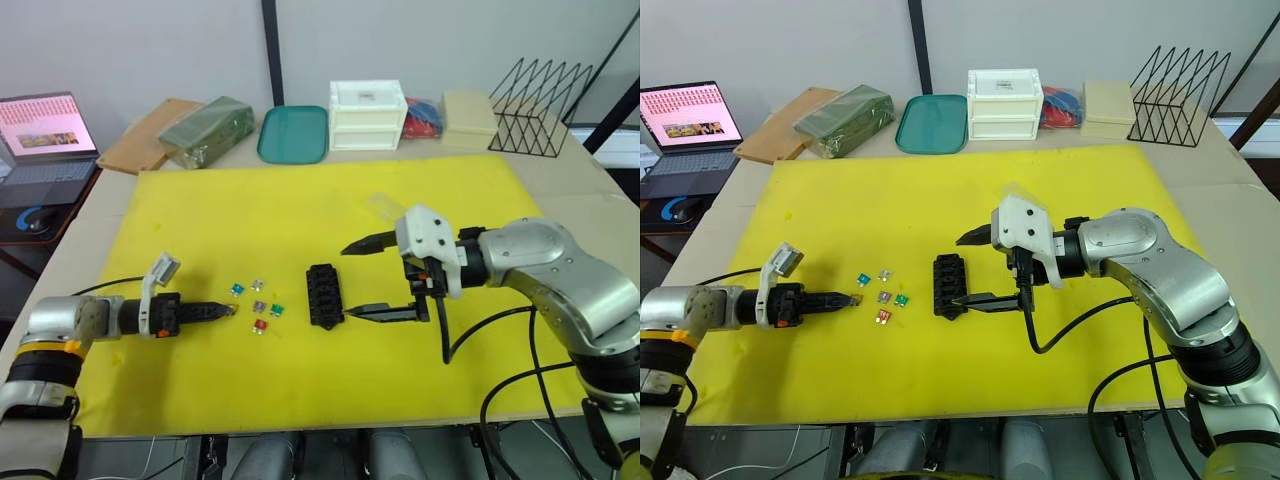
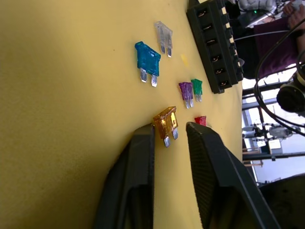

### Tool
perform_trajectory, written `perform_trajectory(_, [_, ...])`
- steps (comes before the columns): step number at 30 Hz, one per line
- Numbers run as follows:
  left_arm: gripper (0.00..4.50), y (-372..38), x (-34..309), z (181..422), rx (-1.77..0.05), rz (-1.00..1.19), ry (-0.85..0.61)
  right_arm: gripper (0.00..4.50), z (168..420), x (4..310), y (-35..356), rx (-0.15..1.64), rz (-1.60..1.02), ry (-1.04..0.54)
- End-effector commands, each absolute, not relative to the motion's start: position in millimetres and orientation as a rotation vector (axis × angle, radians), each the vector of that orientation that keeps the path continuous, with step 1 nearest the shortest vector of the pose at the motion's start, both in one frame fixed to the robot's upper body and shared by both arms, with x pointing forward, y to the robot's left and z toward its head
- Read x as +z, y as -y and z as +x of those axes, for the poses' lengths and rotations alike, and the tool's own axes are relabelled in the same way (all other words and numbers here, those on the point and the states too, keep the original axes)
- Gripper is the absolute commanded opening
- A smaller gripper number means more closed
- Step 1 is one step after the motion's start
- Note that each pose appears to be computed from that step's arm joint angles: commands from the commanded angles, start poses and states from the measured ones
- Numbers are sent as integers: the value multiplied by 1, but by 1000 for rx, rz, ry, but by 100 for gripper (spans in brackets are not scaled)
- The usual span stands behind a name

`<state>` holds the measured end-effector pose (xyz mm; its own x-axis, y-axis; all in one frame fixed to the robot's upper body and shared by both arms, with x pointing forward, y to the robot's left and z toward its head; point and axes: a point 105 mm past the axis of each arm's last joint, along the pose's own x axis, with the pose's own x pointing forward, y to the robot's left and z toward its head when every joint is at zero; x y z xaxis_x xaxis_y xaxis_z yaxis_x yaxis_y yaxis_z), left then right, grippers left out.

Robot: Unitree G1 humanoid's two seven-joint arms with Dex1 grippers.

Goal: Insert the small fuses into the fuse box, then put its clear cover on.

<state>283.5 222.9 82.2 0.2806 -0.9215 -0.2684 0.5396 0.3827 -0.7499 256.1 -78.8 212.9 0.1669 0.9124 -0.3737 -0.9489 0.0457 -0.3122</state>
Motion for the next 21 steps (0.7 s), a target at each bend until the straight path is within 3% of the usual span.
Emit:
perform_trajectory(1, [124, -232, 59, 278, -990, -572, -854, 450, 251, 222, 75, 1438, -593, -30])
perform_trajectory(7, [124, -234, 56, 278, -992, -565, -856, 450, 253, 223, 75, 1435, -599, -27])
perform_trajectory(10, [79, -234, 55, 278, -994, -561, -856, 450, 253, 223, 75, 1433, -600, -25])
perform_trajectory(12, [10, -234, 55, 278, -995, -561, -857, 450, 254, 223, 74, 1433, -600, -24])
perform_trajectory(13, [3, -233, 55, 277, -997, -555, -860, 450, 254, 223, 74, 1433, -601, -23])
perform_trajectory(21, [3, -232, 58, 278, -1002, -529, -850, 450, 254, 222, 75, 1432, -601, -27])
